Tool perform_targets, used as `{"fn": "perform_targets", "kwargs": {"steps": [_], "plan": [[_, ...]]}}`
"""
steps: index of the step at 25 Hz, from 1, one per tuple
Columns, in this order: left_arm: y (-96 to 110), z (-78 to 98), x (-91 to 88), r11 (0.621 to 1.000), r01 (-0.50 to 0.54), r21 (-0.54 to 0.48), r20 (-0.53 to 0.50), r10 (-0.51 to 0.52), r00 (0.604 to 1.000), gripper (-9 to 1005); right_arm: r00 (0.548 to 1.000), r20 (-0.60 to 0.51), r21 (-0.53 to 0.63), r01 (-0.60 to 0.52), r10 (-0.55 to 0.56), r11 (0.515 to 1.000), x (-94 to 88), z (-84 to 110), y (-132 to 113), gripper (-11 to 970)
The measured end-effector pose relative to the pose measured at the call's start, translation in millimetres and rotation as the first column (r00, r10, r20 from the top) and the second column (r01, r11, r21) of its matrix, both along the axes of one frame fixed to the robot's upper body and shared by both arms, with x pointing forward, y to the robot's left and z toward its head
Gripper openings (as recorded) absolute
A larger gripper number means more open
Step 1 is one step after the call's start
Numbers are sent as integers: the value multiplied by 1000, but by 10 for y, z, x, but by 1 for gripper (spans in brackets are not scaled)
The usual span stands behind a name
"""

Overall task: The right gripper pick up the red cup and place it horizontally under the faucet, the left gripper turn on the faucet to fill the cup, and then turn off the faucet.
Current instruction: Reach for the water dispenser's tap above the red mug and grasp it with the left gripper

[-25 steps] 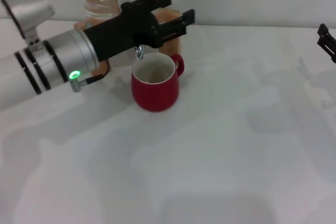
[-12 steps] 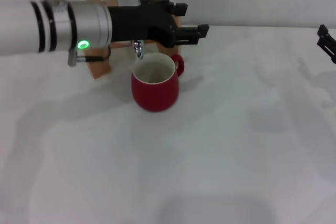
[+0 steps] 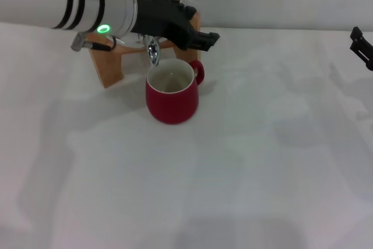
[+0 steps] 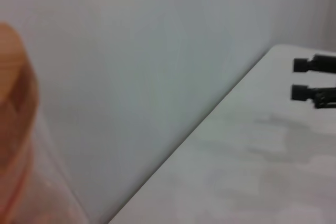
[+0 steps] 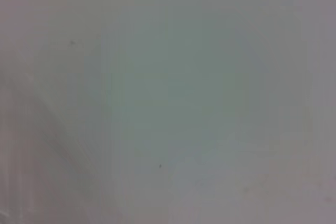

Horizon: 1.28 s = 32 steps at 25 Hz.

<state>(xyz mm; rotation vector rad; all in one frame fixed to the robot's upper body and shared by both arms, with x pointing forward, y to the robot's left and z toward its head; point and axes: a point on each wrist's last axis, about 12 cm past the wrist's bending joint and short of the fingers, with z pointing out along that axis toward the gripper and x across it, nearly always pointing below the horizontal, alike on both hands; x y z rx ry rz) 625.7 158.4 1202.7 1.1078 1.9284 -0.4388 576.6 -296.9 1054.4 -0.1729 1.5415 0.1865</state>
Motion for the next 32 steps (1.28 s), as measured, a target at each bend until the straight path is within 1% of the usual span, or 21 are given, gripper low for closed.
{"fn": "perform_targets", "kwargs": {"steps": [3,8,17,24,32], "plan": [[-29,12,23,1000,-9,29,6,9,1000,756,1000,-1,-1,-4,4,1000,-2,-4,9,858],[-31,18,31,999,-12,30,10,12,1000,756,1000,-3,-1,-11,11,1000,-7,-9,23,857],[42,-79,21,999,-31,39,-11,32,999,757,1000,-8,21,-16,16,1000,-16,-13,32,857],[70,-110,23,998,-43,42,-5,43,999,757,1000,-11,20,-24,24,1000,-20,-20,51,857],[33,-135,-5,998,-20,56,3,20,1000,756,1000,-12,21,-23,24,1000,-26,-25,51,857]]}}
